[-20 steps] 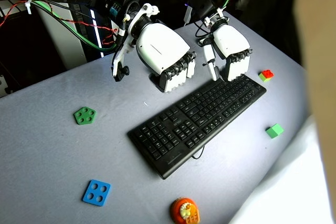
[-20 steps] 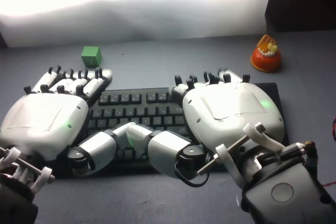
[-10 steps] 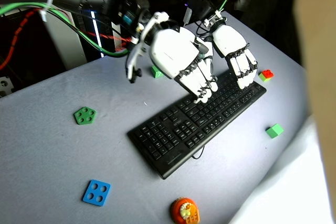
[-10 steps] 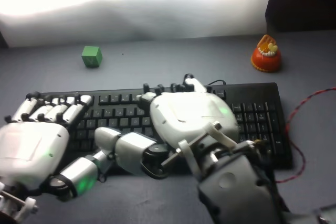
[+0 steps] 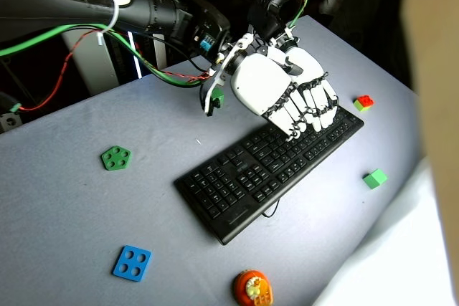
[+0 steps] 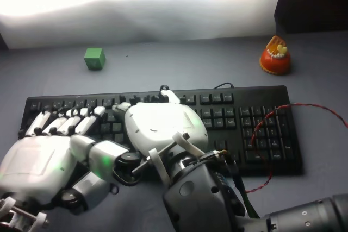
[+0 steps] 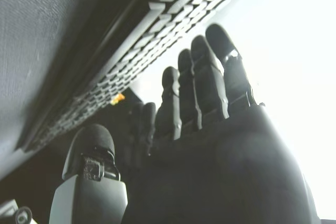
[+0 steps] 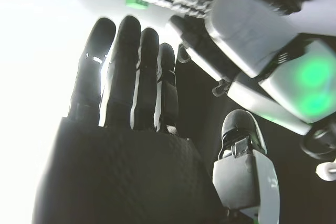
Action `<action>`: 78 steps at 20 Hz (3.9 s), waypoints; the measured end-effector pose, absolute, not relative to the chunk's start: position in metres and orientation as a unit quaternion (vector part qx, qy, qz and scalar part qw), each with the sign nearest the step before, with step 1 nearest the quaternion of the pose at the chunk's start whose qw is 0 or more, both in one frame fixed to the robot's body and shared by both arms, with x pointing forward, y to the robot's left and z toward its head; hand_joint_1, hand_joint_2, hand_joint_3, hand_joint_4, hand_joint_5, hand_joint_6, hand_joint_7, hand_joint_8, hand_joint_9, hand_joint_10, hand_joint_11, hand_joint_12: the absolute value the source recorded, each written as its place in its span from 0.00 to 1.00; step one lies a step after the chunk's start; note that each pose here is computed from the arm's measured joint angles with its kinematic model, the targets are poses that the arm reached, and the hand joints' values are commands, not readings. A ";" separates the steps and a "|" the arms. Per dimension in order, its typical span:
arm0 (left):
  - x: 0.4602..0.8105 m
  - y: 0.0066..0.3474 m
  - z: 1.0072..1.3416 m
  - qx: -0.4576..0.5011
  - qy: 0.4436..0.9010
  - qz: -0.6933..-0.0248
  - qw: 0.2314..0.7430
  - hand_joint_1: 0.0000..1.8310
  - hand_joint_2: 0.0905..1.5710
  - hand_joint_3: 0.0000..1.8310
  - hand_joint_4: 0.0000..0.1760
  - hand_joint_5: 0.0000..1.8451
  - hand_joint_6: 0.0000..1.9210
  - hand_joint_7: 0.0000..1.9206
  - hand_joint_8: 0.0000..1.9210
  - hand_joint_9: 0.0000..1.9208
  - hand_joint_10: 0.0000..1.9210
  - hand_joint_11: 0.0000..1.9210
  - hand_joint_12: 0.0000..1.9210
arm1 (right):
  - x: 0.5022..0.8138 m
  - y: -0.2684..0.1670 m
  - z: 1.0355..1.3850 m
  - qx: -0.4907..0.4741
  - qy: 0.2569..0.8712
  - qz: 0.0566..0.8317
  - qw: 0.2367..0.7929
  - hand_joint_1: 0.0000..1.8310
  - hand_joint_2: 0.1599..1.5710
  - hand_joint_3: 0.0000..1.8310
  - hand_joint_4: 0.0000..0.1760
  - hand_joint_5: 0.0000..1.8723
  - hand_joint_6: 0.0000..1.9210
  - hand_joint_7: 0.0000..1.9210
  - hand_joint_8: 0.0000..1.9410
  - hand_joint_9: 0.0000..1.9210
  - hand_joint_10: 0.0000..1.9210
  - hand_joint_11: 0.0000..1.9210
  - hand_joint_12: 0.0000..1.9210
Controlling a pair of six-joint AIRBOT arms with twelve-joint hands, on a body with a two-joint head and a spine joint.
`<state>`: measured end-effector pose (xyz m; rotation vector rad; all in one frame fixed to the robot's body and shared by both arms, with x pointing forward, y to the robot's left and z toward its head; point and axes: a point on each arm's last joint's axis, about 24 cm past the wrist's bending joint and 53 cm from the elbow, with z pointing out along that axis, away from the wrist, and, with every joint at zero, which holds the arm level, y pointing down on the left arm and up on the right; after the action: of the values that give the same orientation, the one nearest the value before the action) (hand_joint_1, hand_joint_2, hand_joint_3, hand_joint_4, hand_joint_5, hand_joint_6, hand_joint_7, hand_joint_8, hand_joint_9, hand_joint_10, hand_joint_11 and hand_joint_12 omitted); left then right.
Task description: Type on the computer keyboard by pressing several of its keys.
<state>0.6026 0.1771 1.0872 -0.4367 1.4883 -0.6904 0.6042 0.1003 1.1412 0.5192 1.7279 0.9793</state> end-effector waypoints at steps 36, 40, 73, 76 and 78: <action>0.594 0.188 1.082 -0.198 0.628 -0.322 0.680 0.06 0.80 0.00 0.25 0.21 0.00 0.36 0.02 0.31 0.06 0.00 0.67 | 0.629 0.074 1.124 0.219 0.697 0.317 0.605 0.01 0.71 0.00 0.00 0.49 0.09 0.45 0.01 0.21 0.54 0.02 0.91; 0.594 0.188 1.082 -0.198 0.628 -0.321 0.681 0.07 0.81 0.00 0.00 0.43 0.08 0.26 0.00 0.15 0.18 0.00 0.68 | 0.628 0.072 1.121 0.224 0.695 0.319 0.604 0.04 0.71 0.00 0.00 0.36 0.24 0.51 0.07 0.33 0.45 0.03 0.84; 0.627 0.190 1.114 -0.110 0.636 -0.217 0.732 0.11 0.79 0.00 0.11 0.22 0.00 0.25 0.00 0.16 0.25 0.00 0.67 | 0.614 -0.003 1.197 0.244 0.670 0.342 0.612 0.00 0.71 0.00 0.00 0.32 0.01 0.37 0.00 0.31 0.24 0.05 0.82; 0.627 0.190 1.114 -0.099 0.638 -0.203 0.736 0.16 0.77 0.00 0.14 0.22 0.00 0.24 0.00 0.18 0.17 0.00 0.65 | 0.610 -0.005 1.197 0.244 0.672 0.345 0.608 0.00 0.71 0.00 0.00 0.31 0.01 0.37 0.00 0.31 0.25 0.05 0.83; 0.627 0.189 1.116 -0.091 0.639 -0.193 0.739 0.21 0.76 0.00 0.09 0.21 0.00 0.23 0.00 0.18 0.16 0.00 0.64 | 0.610 -0.008 1.196 0.243 0.673 0.342 0.609 0.00 0.72 0.00 0.00 0.31 0.00 0.36 0.00 0.30 0.24 0.05 0.82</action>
<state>0.6272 0.1890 1.1157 -0.2004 1.4013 -0.4242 0.6096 -0.0084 1.1960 0.5607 1.5547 0.7891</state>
